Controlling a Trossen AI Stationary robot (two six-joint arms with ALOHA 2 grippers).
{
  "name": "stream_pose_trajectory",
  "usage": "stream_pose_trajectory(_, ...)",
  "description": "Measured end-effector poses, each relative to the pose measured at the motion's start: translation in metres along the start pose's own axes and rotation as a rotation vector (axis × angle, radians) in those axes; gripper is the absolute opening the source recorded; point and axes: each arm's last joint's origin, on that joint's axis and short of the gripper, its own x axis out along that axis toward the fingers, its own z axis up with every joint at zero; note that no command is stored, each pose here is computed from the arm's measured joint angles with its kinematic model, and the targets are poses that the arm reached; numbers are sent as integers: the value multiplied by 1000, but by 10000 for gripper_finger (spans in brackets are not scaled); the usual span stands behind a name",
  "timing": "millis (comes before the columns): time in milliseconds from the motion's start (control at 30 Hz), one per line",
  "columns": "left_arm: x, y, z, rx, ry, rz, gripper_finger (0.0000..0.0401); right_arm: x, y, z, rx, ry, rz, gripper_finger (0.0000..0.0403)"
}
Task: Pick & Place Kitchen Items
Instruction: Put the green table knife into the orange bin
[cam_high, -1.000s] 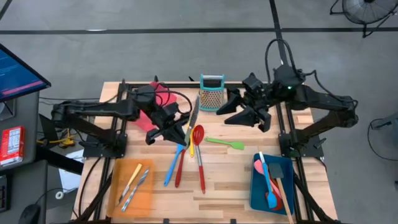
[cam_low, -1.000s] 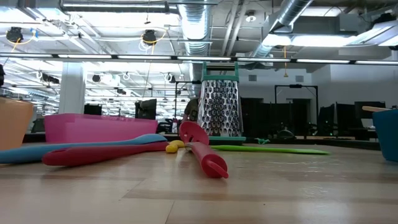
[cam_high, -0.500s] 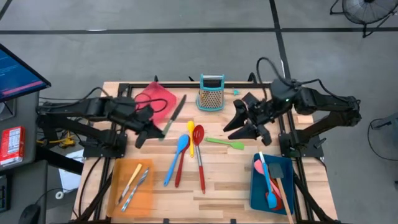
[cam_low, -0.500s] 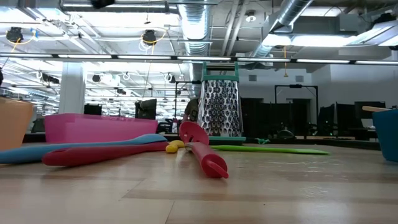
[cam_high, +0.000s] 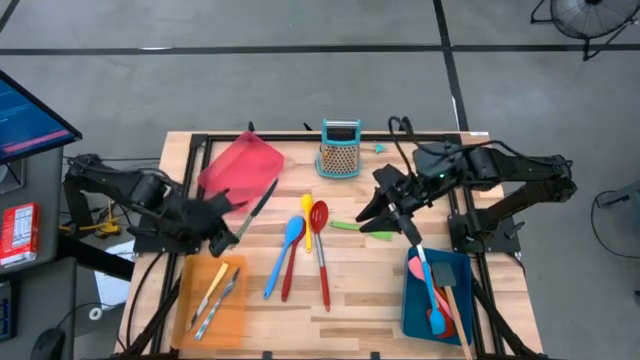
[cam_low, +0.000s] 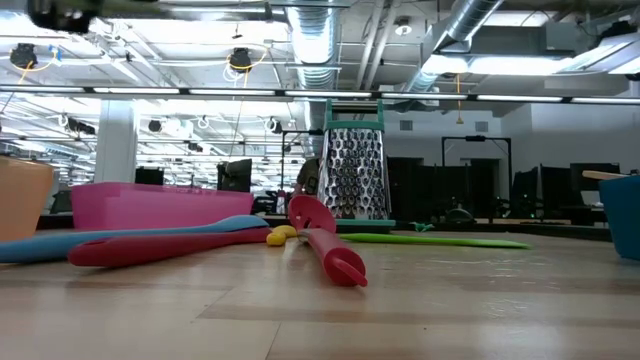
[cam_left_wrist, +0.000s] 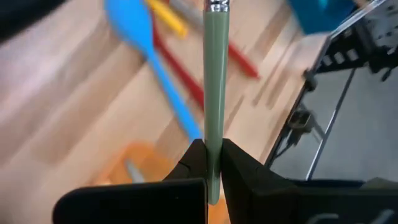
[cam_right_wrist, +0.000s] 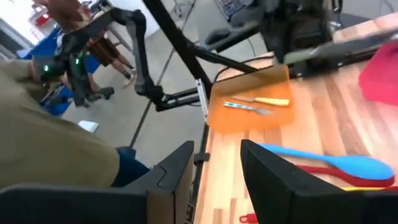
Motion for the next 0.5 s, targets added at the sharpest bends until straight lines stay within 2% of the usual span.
stream_pose_trajectory(267, 28, 12, -45, -132, 146, 97, 1, 13, -7, -9, 16, 98, -60, 117)
stream_pose_trajectory(400, 28, 12, -66, -190, 124, 108, 1, 20, -10, -13, 24, 134, -77, 118)
stream_pose_trajectory(500, 26, 9, -82, -215, 159, 106, 1, 25, -13, -15, 30, 161, -88, 118)
